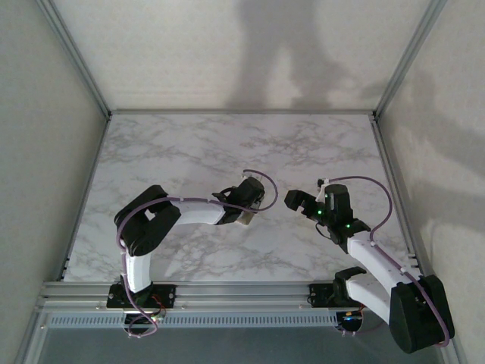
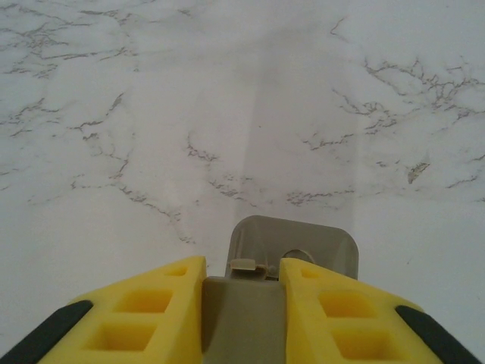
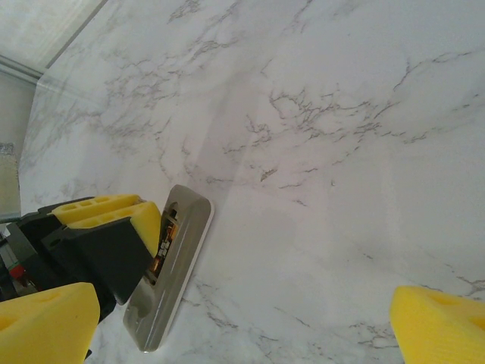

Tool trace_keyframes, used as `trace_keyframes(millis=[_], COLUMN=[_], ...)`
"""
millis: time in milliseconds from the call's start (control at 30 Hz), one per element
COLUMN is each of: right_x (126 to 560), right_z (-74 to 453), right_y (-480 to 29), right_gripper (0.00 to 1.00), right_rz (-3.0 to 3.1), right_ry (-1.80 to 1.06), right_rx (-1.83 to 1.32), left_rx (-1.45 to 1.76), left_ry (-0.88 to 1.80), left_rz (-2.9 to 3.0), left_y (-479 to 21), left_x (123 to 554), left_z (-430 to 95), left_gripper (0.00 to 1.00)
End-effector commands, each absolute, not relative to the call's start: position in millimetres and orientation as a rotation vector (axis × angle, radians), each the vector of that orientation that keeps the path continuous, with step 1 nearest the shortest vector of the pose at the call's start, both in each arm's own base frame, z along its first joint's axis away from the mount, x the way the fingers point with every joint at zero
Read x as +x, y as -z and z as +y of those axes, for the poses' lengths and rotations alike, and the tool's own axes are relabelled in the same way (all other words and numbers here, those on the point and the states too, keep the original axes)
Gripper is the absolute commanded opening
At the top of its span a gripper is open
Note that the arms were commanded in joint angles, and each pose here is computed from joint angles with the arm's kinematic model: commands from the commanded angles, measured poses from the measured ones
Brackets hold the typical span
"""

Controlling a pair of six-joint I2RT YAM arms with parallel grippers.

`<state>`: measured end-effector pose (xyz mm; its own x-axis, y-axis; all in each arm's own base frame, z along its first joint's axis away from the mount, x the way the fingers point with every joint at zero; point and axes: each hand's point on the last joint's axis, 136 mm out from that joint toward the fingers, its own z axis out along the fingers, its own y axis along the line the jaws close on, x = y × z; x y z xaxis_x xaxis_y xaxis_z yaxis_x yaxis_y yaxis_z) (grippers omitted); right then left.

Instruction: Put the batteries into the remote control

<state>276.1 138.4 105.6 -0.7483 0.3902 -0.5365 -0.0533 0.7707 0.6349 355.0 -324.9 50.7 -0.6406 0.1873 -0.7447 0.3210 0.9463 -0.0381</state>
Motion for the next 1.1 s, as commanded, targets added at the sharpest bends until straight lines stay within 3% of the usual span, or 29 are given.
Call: trace_keyframes(millis=[0,1067], right_x=[280.4,280.3], right_z=[136.9,137.6], right_y=[-108.9,-108.0], right_gripper=[0.99,0.99], right_rz=[2.255,2.259], right_ry=[-0.850,-0.854], right_rx=[0.267,0.267], left_rx=[0.308,0.348], left_ry=[0.219,0.193], left_rz=[2.241,2.235], left_y=[-66.1,-56.4], left_x=[358.1,354.6], left_z=[-327.6,-345.3], left_gripper=[0.28,0.28])
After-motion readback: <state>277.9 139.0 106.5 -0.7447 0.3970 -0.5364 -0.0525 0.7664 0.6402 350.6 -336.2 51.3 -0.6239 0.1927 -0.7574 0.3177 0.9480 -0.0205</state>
